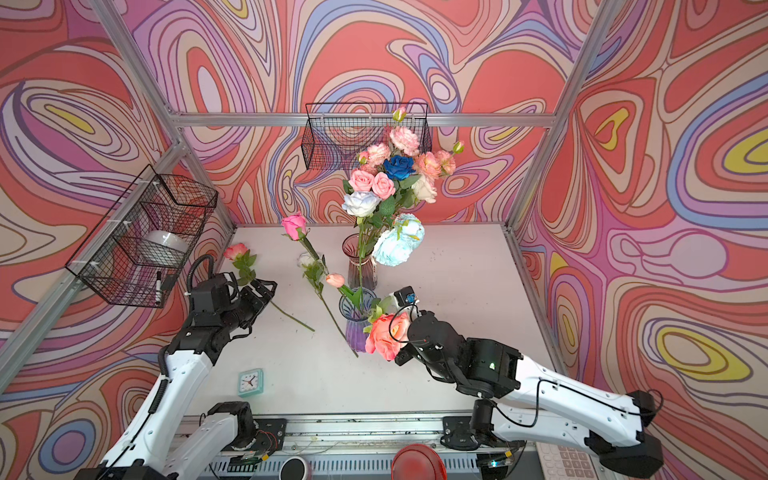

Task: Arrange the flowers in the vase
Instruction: 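Lower the large pink rose into the purple-blue vase and open the right gripper, then lower the left gripper to the white rose stem on the table while the right withdraws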

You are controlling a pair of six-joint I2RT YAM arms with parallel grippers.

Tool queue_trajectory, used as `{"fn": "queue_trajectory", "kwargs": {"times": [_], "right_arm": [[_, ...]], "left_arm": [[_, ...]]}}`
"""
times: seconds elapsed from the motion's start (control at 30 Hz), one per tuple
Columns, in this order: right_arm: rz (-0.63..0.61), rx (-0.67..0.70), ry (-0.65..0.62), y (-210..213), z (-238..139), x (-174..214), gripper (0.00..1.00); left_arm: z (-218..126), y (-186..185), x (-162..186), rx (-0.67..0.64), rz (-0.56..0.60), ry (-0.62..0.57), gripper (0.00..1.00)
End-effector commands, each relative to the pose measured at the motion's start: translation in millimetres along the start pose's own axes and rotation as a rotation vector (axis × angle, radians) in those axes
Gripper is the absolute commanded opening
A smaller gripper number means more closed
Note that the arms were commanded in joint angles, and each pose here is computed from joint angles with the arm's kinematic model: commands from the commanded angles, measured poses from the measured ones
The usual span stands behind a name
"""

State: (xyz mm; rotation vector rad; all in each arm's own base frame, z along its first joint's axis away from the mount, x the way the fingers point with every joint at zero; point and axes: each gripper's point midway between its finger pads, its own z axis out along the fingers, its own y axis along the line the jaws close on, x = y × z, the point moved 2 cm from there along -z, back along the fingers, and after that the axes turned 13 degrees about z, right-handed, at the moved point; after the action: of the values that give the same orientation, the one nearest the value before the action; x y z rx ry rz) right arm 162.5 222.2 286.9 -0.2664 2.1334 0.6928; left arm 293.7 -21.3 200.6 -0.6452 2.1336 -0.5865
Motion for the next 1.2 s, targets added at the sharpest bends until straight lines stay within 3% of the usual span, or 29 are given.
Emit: {"fn": "queue_trajectory", "kwargs": {"times": [0.0,0.23,0.47,0.87,1.03,1.17], "right_arm": [[0.02,0.077,0.003,-18,-2,6,0.77],[0.08,0.198,-0.026,-45,-1,17,0.76],[0.116,0.237,-0.078,-56,-2,16,0.76],[0.211,0.354,-0.27,-85,-27,-14,0.78],[0.266,0.402,-0.22,-107,-8,-15,0.76],[0.327,0.383,-0.195,-119,4,-17,0.72]], "left_arm": [[4,8,-5,-0.022,-0.015,-0.026,0.88],[12,23,-5,-0.066,-0.043,-0.025,0.86],[30,31,-6,-0.089,-0.039,-0.01,0.85],[47,56,-3,-0.158,-0.101,-0.008,0.84],[61,68,-8,-0.233,-0.119,-0.008,0.82],[78,76,-20,-0.289,-0.132,-0.009,0.73]]}}
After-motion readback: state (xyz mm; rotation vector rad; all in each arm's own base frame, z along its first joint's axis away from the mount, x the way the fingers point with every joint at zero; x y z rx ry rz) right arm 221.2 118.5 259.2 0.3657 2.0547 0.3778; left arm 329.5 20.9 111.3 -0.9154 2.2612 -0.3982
